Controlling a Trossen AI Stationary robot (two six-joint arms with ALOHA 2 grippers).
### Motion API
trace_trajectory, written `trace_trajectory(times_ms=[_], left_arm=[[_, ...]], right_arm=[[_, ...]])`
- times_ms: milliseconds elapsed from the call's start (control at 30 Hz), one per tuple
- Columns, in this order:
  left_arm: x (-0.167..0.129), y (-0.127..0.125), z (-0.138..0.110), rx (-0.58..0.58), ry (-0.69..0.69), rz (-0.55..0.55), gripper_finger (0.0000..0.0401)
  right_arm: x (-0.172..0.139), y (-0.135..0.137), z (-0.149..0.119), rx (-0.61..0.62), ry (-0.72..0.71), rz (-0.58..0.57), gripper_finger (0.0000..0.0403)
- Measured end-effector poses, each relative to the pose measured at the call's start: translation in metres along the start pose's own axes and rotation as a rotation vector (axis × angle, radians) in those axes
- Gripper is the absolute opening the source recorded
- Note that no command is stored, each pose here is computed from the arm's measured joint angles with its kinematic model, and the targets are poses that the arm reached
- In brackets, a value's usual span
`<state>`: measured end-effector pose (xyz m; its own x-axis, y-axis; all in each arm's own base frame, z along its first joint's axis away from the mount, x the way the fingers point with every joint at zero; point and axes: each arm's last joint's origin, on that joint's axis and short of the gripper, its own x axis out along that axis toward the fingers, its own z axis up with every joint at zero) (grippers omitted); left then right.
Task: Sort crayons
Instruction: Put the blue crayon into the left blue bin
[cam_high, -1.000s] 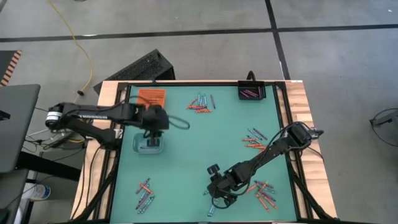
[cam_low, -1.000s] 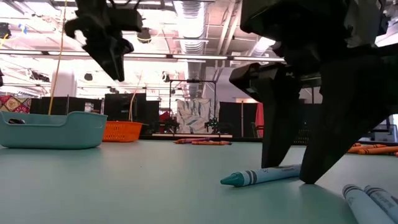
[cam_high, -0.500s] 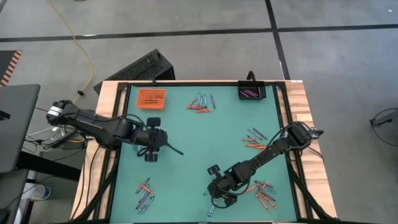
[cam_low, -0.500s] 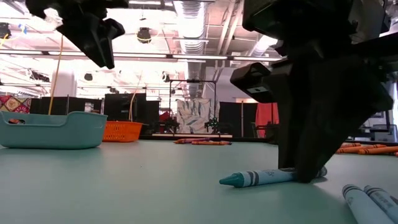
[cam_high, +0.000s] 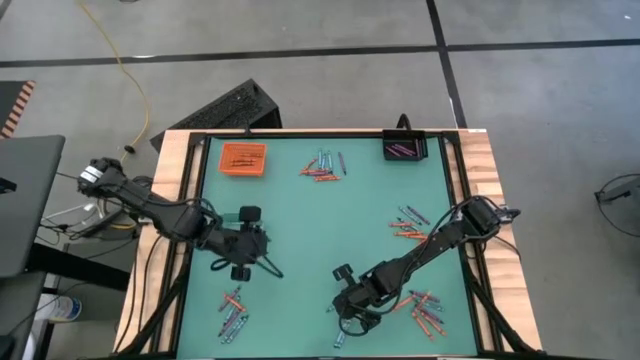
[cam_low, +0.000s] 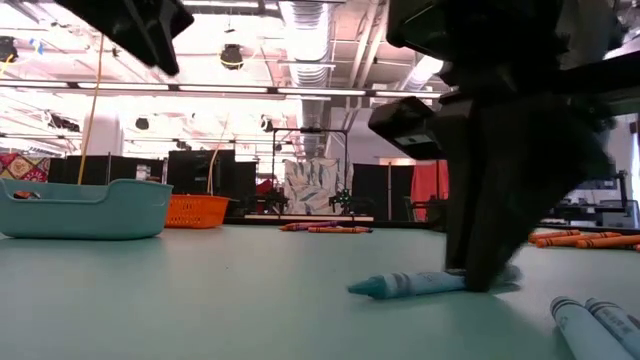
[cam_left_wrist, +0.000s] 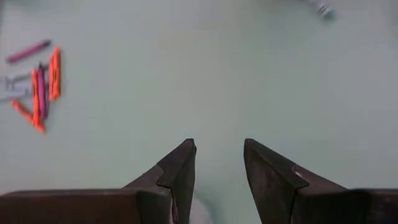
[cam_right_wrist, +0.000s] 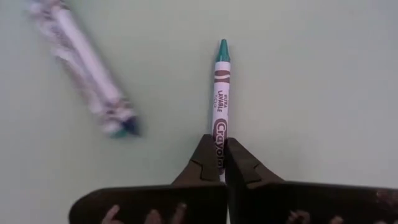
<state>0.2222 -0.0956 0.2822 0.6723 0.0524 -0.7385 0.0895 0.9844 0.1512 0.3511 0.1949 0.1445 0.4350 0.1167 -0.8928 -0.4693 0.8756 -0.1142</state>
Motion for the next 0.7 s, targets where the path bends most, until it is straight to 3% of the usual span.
trace_trajectory(times_ms=[300, 467, 700], left_arm=[[-0.008, -0.025, 0.002, 0.074, -0.121, 0.034, 0.0127], [-0.003, -0.037, -0.009, 0.111, -0.162, 0.075, 0.0127], [0.01, -0.051, -0.02, 0.163, -0.34, 0.161, 0.0127]], right_arm=[[-0.031, -0.008, 0.021, -0.062, -0.07, -0.131, 0.0001], [-0.057, -0.015, 0.033, -0.09, -0.149, -0.267, 0.0001], [-0.095, -0.024, 0.049, -0.126, -0.314, -0.458, 0.0]])
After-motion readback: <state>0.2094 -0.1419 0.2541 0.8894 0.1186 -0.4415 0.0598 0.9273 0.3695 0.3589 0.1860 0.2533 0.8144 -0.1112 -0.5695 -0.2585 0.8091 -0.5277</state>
